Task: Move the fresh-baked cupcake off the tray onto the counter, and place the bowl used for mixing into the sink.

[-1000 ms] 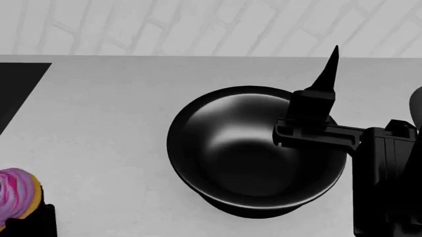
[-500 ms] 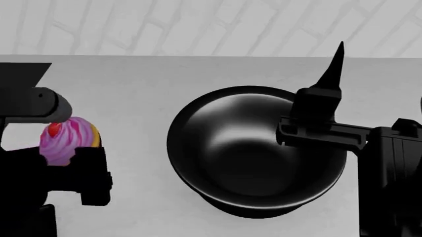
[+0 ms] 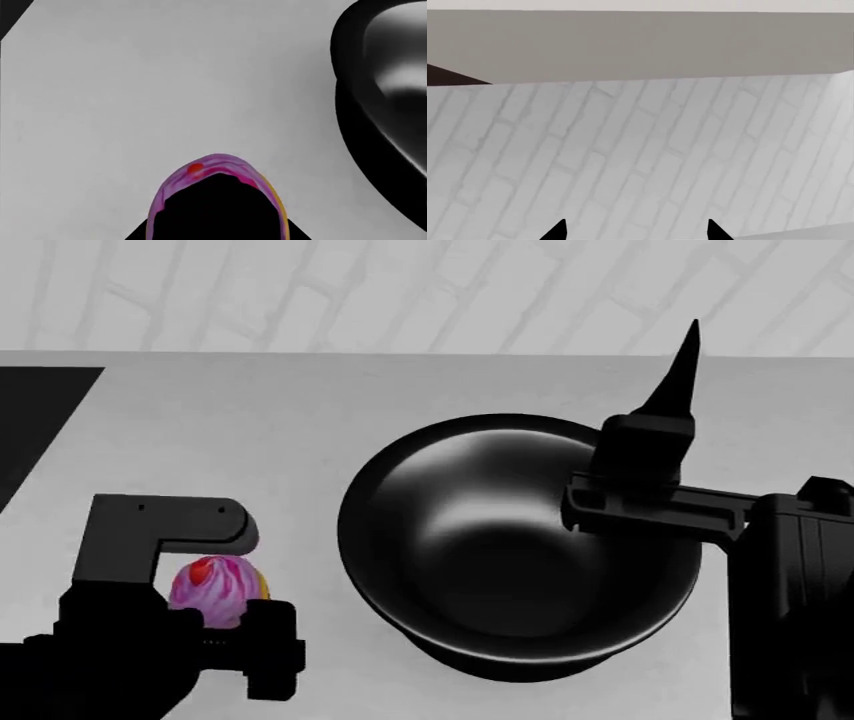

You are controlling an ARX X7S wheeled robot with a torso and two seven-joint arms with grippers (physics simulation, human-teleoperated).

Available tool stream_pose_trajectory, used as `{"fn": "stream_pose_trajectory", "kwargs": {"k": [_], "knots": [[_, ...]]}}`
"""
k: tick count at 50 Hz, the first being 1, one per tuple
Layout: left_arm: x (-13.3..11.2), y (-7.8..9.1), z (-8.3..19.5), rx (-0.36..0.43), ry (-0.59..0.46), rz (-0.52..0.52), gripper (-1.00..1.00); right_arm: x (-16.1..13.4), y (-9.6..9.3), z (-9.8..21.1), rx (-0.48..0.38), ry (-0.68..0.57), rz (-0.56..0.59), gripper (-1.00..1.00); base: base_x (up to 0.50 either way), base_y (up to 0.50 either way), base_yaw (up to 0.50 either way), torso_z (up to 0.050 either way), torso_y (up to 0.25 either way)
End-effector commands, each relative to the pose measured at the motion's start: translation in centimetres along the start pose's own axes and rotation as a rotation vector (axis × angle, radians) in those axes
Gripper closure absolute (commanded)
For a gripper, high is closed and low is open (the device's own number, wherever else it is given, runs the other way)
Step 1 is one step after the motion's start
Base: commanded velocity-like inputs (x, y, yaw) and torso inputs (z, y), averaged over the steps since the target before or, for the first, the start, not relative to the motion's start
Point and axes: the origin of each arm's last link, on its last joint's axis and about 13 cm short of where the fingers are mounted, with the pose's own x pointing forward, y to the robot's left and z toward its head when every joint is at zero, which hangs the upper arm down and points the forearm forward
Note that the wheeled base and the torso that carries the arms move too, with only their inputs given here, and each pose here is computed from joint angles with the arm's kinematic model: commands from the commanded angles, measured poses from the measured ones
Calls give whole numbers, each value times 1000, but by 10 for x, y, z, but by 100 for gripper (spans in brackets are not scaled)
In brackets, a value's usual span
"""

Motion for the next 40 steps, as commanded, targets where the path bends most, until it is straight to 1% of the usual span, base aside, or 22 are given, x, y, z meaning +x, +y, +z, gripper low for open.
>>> {"fn": "stream_pose_trajectory", "kwargs": {"k": [1, 5, 9, 13, 15, 16, 20, 22, 23, 24, 25, 27, 29, 30, 31, 32, 35, 36, 37, 38, 39, 40], "knots": [[21, -4, -20, 19, 52, 32, 100, 2, 0, -1, -1, 1, 1, -100, 0, 0, 0, 0, 0], [25, -3, -23, 10, 67, 32, 100, 1, 0, -1, -3, 1, 4, -100, 3, 0, 0, 0, 0], [29, -4, -30, 45, 81, 49, 100, 2, 0, -1, -1, 1, 4, -100, 0, 0, 0, 0, 0], [30, -4, -33, 50, 90, 51, 100, 2, 0, -1, -3, 2, 3, -100, 3, 0, 0, 0, 0], [28, -5, -32, 34, 92, 21, 100, 2, 0, 0, -3, 1, 3, -100, 6, 0, 0, 0, 0], [22, -6, -29, 48, 74, 11, -100, 1, 0, 1, 0, -1, 2, -100, 0, 0, 0, 0, 0], [9, -10, -23, 58, 37, -19, -100, 1, 0, 0, -3, -2, 3, -100, 0, 0, 0, 0, 0], [-7, -12, -14, 68, -29, -52, -100, 1, 0, 0, -3, -1, 4, -100, 0, 0, 0, 0, 0], [-12, -13, -12, 93, -68, -50, -100, 1, 0, 0, -3, -2, 4, -100, 0, 0, 0, 0, 0], [-18, -13, -9, 91, -82, -65, -100, 1, 0, 0, -1, -2, 4, -100, 0, 0, 0, 0, 0], [-27, -13, -3, 79, -102, -72, -100, 1, 1, 0, -2, -2, 5, -100, 0, 0, 0, 0, 0], [-56, -14, 17, 83, -218, -99, -100, 0, 1, -1, -6, 1, 8, -100, 0, 0, 0, 0, 0], [-75, -12, 28, 60, -250, -121, -100, 0, 1, -1, -4, 0, 10, -100, 0, 0, 0, 0, 0], [-89, -11, 35, 72, -293, -123, -100, 0, 1, -1, -5, 0, 11, -100, 0, 0, 0, 0, 0], [-93, -11, 36, 64, -297, -127, -100, 0, 1, -1, -4, 0, 11, -100, 0, 0, 0, 0, 0], [-107, -9, 43, 63, -357, -110, -100, -1, 1, -1, -4, 1, 11, -100, 0, 0, 0, 0, 0], [-130, -5, 48, 62, -417, -105, -100, -1, 1, -1, -2, 1, 10, -100, 0, 0, 0, 0, 0], [-140, -1, 51, 67, -471, -68, -100, -1, 1, -1, -4, 0, 11, -100, 0, 0, 0, 0, 0], [-148, 2, 52, 67, -475, -65, -100, -1, 2, -1, -4, 0, 11, -100, 0, 0, 0, 0, 0], [-156, 6, 54, 69, -514, -45, -100, 0, 2, -2, -4, 1, 11, -100, 0, 0, 0, 0, 0], [-161, 7, 55, 100, -545, -23, -100, 0, 2, -3, -7, 4, 11, -100, 0, 0, 0, 0, 0], [-169, 10, 58, 93, -600, 3, -100, 1, 3, -4, -10, 7, 11, -100, 0, 0, 0, 0, 0]]}}
